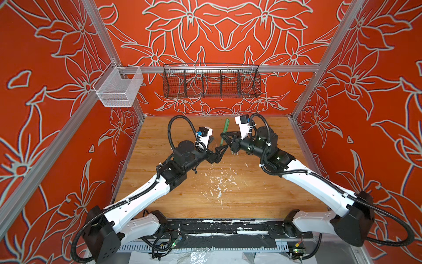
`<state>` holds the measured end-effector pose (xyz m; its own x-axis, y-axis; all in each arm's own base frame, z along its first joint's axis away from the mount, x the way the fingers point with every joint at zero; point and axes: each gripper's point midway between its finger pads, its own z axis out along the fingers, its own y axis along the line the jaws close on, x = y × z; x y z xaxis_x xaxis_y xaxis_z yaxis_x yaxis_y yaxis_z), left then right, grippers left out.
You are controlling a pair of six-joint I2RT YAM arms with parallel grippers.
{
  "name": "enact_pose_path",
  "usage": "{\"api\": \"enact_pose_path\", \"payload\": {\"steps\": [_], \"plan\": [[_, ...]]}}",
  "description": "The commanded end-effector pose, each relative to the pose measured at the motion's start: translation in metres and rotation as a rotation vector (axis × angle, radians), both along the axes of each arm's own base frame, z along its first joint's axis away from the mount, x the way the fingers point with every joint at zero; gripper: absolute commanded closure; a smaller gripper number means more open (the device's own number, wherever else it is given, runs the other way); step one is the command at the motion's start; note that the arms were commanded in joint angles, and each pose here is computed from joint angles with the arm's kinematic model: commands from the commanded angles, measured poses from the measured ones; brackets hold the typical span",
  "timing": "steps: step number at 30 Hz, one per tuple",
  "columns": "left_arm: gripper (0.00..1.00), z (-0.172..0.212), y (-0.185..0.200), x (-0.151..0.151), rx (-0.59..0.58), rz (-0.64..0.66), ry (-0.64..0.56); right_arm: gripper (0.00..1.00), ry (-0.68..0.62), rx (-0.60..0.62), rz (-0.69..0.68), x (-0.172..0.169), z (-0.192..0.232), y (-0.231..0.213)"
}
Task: Insert the pens into the pen caps
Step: 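Open the left gripper while the right gripper carries the pen toward the others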
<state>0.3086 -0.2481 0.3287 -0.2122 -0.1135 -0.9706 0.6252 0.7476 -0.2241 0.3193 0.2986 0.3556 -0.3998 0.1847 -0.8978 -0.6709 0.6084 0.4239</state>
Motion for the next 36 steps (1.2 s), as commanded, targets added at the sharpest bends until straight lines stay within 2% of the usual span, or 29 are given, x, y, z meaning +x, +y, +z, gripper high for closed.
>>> {"api": "enact_pose_path", "payload": {"steps": [1, 4, 6, 13, 19, 28, 36], "plan": [[0.06, 0.011, 0.038, 0.017, -0.033, 0.231, -0.032, 0.97, 0.070, -0.110, -0.142, 0.031, -0.024, -0.021], [0.06, 0.003, 0.075, 0.031, -0.021, 0.465, 0.006, 0.97, 0.212, -0.234, -0.203, 0.050, -0.074, -0.024], [0.05, -0.001, 0.088, 0.035, -0.003, 0.552, 0.020, 0.96, 0.291, -0.298, -0.203, 0.058, -0.104, -0.021], [0.05, -0.004, 0.084, 0.036, -0.010, 0.528, 0.030, 0.96, 0.539, -0.473, -0.214, 0.092, -0.213, -0.011], [0.05, -0.008, 0.080, 0.039, 0.018, 0.519, 0.034, 0.95, 0.666, -0.636, -0.296, 0.113, -0.273, -0.023], [0.05, -0.010, 0.079, 0.040, 0.026, 0.514, 0.035, 0.95, 0.712, -0.774, -0.384, 0.134, -0.314, -0.041], [0.05, -0.011, 0.077, 0.040, 0.027, 0.509, 0.038, 0.94, 0.738, -0.725, -0.370, 0.147, -0.320, -0.050]]}}
